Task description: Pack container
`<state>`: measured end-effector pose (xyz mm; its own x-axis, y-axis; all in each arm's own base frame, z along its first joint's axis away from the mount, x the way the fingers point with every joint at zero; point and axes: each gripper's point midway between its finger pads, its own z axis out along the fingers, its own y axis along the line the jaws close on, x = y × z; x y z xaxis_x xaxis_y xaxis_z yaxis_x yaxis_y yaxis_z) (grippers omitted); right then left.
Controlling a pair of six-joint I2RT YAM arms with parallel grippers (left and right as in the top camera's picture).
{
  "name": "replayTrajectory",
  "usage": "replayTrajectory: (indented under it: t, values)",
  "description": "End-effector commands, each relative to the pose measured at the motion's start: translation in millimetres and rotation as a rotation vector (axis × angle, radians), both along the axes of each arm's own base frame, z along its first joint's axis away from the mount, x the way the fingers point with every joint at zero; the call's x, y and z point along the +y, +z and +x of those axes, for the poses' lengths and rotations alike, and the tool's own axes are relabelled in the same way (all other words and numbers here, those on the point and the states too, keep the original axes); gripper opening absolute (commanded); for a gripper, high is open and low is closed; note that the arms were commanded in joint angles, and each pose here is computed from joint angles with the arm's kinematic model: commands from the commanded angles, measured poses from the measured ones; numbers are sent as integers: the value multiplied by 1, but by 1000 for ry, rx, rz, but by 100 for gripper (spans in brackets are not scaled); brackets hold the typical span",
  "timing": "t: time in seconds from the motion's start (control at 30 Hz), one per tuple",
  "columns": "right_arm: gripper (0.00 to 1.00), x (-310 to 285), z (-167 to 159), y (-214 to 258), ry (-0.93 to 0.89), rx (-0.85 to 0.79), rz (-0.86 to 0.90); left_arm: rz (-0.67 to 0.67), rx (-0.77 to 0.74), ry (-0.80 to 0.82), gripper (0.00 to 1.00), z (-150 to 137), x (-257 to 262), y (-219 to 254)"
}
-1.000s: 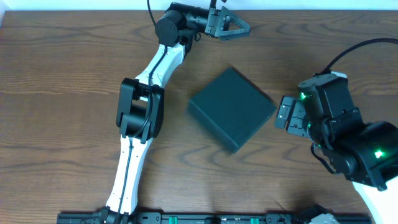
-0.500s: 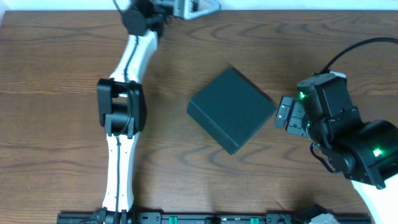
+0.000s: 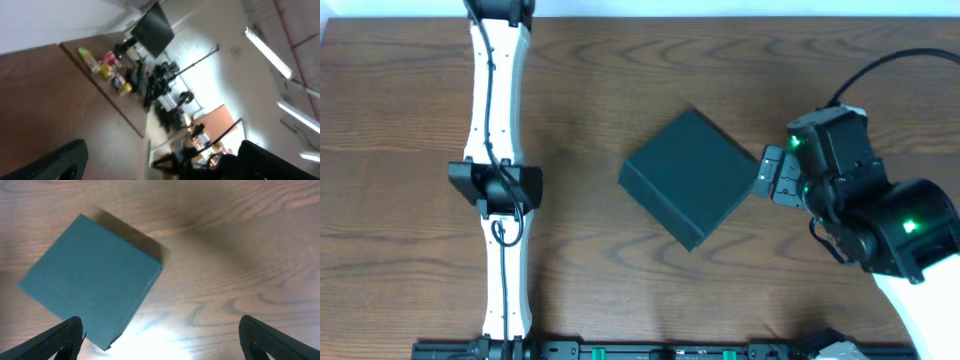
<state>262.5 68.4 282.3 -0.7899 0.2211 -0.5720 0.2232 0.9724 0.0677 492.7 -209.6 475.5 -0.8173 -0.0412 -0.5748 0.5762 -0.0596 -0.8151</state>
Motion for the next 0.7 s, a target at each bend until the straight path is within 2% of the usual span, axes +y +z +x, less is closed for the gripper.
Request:
replayTrajectory:
  t: [0.0, 0.17, 0.27, 0.33, 0.37, 0.5, 0.6, 0.67]
  values:
    - [99, 2, 3, -2, 14, 8, -18, -69, -151, 168, 96, 19, 19, 23]
    - [99, 2, 4, -3, 12, 11, -24, -108, -99, 406, 96, 57, 35, 27]
    - [99, 1, 4, -2, 14, 8, -32, -27, -48, 636, 96, 89, 48, 4]
    - [99, 1, 4, -2, 14, 8, -34, 106, -44, 773, 96, 100, 54, -21]
    - [99, 1, 4, -2, 14, 8, -34, 225, -63, 850, 96, 102, 58, -38]
    - [99, 1, 5, -3, 17, 13, -37, 615, -137, 978, 96, 86, 62, -84]
    - [99, 2, 6, -15, 18, 56, -58, 868, -155, 970, 96, 64, 64, -115]
    - [99, 3, 7, -35, 17, 125, -91, 958, -110, 877, 96, 41, 64, -135]
